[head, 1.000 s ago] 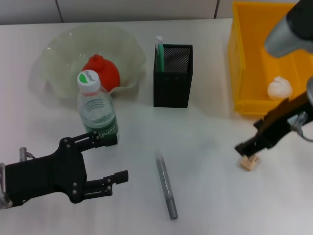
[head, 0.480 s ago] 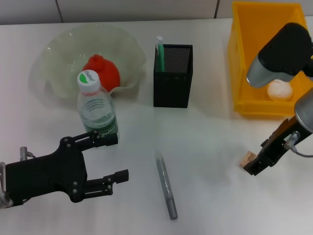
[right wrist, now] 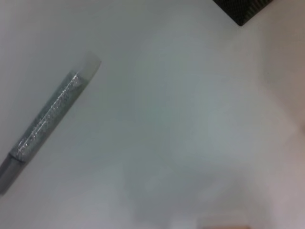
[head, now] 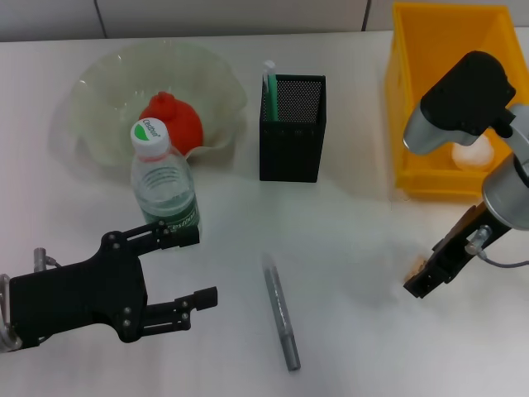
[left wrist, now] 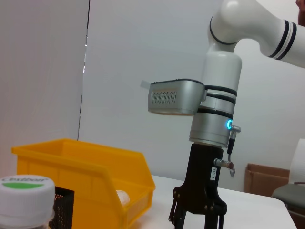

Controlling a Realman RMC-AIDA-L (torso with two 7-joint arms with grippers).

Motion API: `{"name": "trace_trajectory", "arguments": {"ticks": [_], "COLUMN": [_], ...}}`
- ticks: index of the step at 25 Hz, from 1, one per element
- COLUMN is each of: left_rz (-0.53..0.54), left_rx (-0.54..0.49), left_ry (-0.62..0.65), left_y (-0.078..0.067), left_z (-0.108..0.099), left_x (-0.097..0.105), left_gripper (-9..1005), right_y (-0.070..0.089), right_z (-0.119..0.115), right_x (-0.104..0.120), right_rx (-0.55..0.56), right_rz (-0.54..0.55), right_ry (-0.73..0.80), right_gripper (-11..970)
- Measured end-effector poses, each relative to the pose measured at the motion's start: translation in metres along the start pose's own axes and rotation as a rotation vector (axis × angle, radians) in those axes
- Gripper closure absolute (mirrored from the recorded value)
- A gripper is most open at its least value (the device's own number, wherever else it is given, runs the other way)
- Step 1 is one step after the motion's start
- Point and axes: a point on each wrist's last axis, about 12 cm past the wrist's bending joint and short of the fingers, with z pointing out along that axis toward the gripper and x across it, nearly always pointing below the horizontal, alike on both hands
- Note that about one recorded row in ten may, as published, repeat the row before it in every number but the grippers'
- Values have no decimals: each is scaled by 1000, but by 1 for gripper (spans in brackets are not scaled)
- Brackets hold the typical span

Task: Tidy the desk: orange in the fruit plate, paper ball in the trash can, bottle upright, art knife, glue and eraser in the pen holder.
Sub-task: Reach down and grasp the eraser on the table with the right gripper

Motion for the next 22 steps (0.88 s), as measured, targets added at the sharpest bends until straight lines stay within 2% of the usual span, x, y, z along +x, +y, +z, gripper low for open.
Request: {"name": "trace_trajectory", "arguments": {"ticks": [18,22], "left_rz": [5,2], "left_rx": [0,0], "left_ry": [-8,-7], "left_y": [0,0], "left_z": [0,0], "left_x": [-2,-1], "left_gripper": [213,213], "right_y": [3,1], "right_z": [14,17], "right_x": [-6,-5], "right_rx": [6,2], "right_rz": [-26,-21], "right_ry": [21,32], "right_gripper": [245,452]}}
